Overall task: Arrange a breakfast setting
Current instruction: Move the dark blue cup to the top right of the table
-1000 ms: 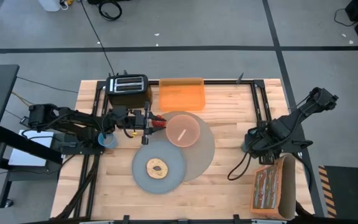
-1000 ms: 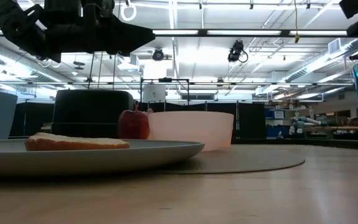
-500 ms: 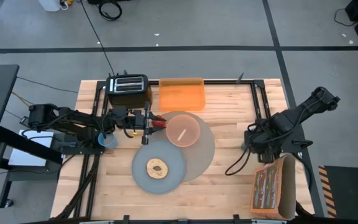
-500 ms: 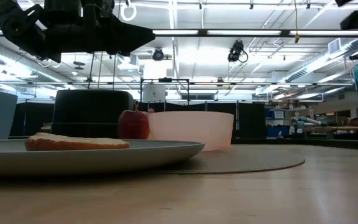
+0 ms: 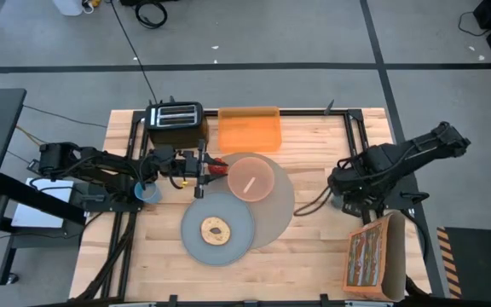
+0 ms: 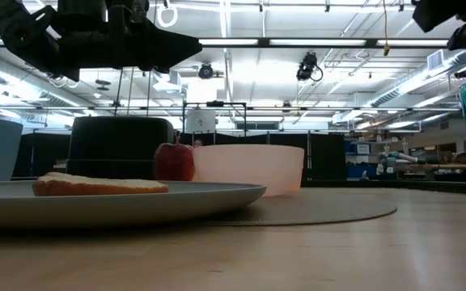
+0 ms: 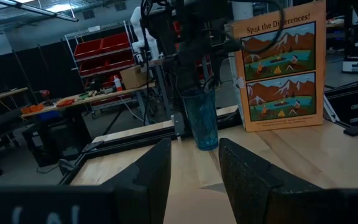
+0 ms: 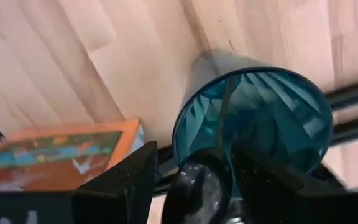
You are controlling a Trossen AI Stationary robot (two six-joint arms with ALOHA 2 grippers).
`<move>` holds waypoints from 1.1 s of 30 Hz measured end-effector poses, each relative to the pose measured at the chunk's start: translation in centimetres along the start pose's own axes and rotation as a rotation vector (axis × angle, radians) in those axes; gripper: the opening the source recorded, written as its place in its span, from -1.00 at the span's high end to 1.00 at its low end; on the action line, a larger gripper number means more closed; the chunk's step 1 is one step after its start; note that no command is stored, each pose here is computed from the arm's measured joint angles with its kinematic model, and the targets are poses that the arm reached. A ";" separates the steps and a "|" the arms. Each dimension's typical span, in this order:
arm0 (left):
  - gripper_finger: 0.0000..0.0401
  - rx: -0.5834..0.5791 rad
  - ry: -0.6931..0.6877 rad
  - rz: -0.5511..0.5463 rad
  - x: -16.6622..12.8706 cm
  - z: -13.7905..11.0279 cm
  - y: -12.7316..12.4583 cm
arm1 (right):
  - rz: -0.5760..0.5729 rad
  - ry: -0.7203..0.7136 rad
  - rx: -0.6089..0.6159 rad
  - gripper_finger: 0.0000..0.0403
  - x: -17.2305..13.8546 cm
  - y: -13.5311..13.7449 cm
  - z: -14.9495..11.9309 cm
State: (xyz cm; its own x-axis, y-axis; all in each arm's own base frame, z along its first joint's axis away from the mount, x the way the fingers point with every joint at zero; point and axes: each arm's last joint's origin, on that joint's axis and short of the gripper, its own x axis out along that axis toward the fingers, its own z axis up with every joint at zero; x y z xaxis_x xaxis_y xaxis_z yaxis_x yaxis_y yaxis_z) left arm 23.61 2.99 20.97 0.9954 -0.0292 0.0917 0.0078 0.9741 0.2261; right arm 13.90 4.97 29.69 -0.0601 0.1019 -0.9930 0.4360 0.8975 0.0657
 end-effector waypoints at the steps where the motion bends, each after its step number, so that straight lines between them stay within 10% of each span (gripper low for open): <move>1: 0.29 0.000 0.000 0.000 0.0 0.0 0.0 | 0.001 -0.004 0.030 -0.05 0.0 -0.1 0.1; 13: 0.29 -0.037 -0.006 -0.026 0.0 0.0 -0.1 | 0.061 -0.054 0.208 0.20 2.8 -0.2 1.9; 24: 0.29 -0.119 0.007 0.047 -0.3 -0.3 1.3 | 0.020 -0.056 0.428 0.91 3.1 -1.4 2.4; 33: 0.29 -0.117 0.013 0.076 -0.4 -0.4 2.0 | 0.003 -0.180 0.536 0.92 1.1 -3.1 4.5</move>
State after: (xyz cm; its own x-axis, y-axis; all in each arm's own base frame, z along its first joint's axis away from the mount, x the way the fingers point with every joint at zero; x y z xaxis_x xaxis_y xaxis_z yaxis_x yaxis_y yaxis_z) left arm 23.25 5.04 20.97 0.9947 0.0480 0.0914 -0.0574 0.9929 0.1039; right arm 16.56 0.34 28.00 0.0760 -0.0128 -0.9970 0.8341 0.5488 0.0565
